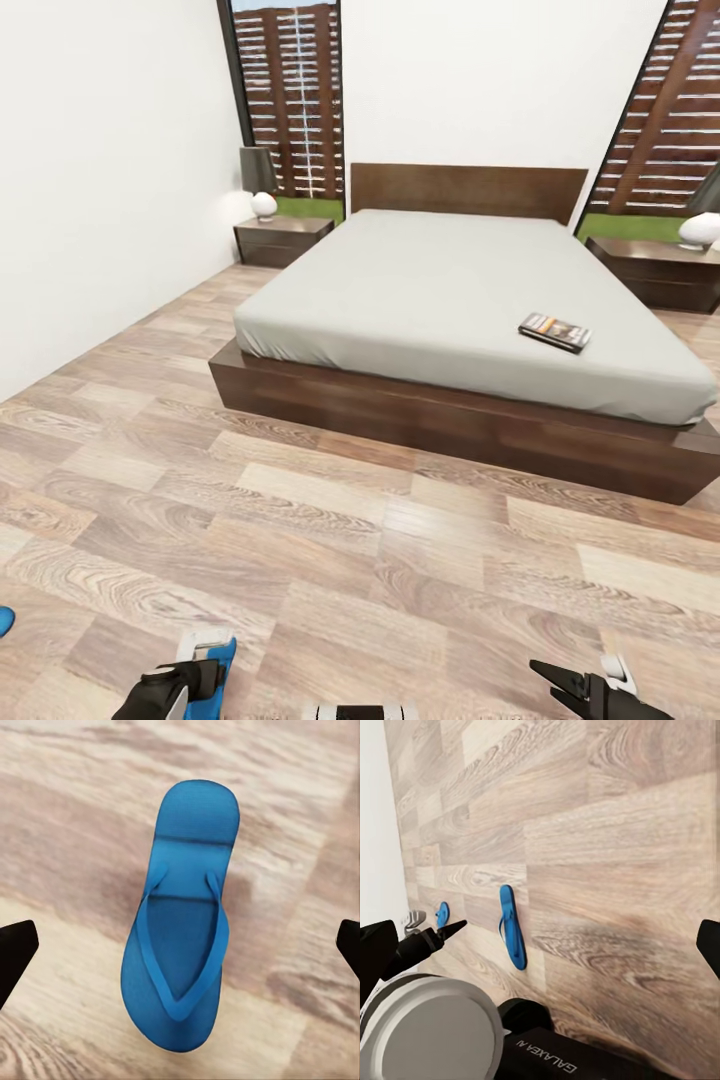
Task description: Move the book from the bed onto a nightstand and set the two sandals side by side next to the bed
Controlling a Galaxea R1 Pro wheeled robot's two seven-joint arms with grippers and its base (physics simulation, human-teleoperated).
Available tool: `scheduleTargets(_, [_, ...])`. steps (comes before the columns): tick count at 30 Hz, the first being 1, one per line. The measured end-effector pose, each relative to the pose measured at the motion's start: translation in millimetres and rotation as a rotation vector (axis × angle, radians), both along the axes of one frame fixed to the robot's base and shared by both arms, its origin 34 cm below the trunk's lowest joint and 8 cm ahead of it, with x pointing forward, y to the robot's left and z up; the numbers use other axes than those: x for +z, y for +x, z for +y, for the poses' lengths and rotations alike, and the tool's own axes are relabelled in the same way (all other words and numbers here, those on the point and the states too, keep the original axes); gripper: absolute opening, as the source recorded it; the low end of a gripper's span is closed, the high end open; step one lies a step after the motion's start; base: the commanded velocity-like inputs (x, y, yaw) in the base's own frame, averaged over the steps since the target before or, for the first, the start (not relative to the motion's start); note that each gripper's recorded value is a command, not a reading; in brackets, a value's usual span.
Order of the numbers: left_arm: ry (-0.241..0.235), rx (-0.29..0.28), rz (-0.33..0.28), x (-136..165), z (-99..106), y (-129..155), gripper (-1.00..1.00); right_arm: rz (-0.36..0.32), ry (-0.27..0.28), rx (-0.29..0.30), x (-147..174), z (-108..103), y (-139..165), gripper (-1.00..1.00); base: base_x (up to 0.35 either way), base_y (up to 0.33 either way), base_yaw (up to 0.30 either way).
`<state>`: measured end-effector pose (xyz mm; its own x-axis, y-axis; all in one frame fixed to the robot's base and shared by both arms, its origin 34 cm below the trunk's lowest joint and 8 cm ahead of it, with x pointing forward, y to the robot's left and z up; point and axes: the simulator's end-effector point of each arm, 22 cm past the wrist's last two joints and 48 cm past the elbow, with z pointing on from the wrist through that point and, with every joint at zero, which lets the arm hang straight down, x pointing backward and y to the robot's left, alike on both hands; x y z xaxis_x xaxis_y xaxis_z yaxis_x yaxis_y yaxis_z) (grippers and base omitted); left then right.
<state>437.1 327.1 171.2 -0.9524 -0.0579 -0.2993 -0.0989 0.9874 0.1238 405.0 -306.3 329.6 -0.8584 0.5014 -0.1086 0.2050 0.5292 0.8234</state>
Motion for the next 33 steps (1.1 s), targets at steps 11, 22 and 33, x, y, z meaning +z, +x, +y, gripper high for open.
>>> scheduleTargets(11, [0.002,-0.001,-0.006,-13,2,-7,1.00,0.033,0.000,0.000,-11,0,-6,1.00,0.000,0.000,0.000])
scheduleTargets(22, [0.000,-0.005,0.069,-35,0,-36,1.00,0.077,0.000,0.000,-26,0,-14,1.00,0.000,0.000,0.000])
scheduleTargets(33, [0.008,-0.013,-0.043,-34,1,-16,1.00,0.098,0.000,0.000,-33,0,-18,1.00,0.000,0.000,0.000])
